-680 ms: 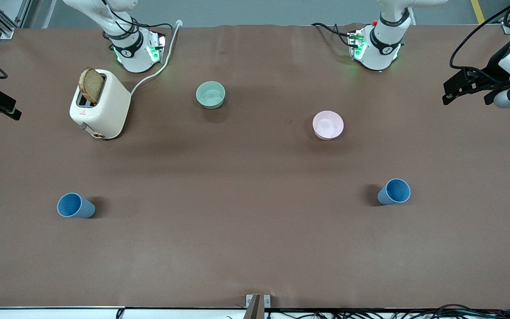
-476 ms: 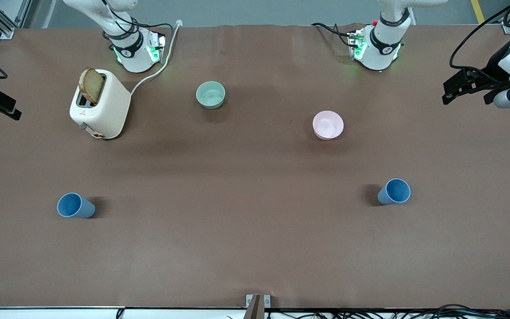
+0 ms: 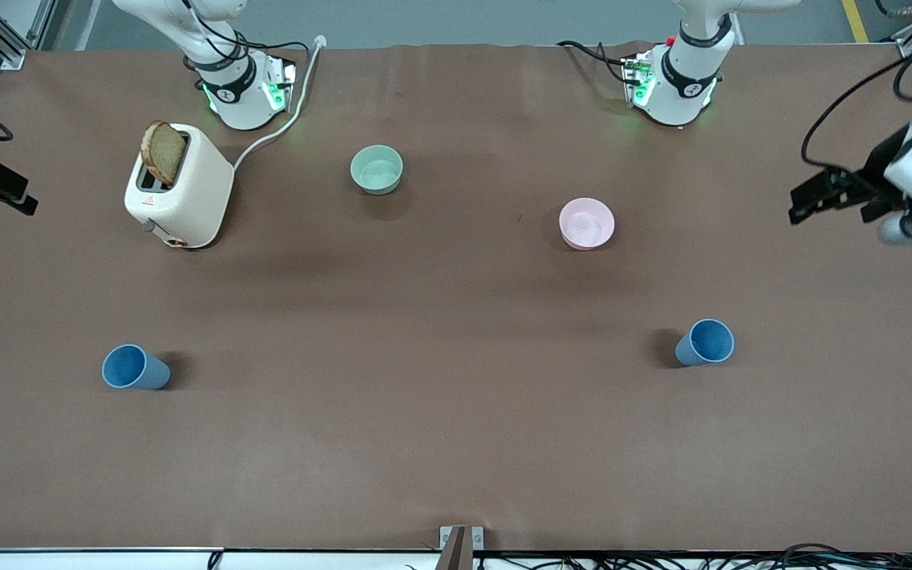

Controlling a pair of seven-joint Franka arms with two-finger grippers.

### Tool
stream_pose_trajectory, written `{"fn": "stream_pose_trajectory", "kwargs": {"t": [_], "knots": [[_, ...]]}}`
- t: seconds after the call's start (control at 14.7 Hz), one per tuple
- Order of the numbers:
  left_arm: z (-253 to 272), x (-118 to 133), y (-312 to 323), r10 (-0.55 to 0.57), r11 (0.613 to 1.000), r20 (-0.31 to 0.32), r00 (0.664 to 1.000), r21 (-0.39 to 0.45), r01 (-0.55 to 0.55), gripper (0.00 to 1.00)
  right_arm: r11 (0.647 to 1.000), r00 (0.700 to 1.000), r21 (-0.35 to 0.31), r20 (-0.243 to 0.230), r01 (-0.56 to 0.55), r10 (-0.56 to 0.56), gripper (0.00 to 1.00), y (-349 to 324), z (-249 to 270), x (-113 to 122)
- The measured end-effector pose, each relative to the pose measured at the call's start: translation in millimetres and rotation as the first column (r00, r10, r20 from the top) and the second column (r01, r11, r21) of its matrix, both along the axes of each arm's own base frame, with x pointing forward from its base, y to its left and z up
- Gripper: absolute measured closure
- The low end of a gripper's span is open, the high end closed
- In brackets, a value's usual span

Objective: Stack blue cups with both arms
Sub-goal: 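Reach the left gripper and the right gripper toward the two blue cups, then close the left gripper and the right gripper on the blue cups' rims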

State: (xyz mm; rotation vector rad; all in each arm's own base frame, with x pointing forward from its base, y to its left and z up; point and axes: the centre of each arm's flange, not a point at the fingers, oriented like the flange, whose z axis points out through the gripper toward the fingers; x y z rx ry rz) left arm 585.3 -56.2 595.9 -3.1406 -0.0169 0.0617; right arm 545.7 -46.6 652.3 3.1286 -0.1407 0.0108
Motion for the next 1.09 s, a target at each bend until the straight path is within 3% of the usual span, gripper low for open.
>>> {"fn": "stream_pose_trajectory", "kwargs": {"t": [0.27, 0.48, 0.82, 1.09], "knots": [[-87.6, 39.0, 18.4, -0.023, 0.999, 0.004, 1.0, 0.028, 0.023, 0.0, 1.0, 1.0, -0.002, 0.02, 0.011, -0.011, 0.0, -7.3, -0.9, 3.5], [-158.3, 57.2, 38.4, -0.072, 0.997, 0.025, 0.997, 0.023, 0.071, 0.0, 1.0, 0.999, -0.008, 0.051, -0.01, 0.011, 0.0, -30.4, -30.1, 28.7], [-254.3, 66.6, 47.3, -0.087, 0.996, 0.006, 0.996, 0.015, 0.087, 0.0, 1.0, 0.998, -0.013, 0.057, -0.018, 0.018, 0.0, -72.7, -147.9, 96.1], [-291.1, 58.2, 51.3, -0.074, 0.997, -0.015, 0.997, 0.005, 0.074, 0.03, 0.999, 0.998, -0.014, 0.056, -0.037, 0.038, 0.0, -88.4, -241.0, 130.1]]}}
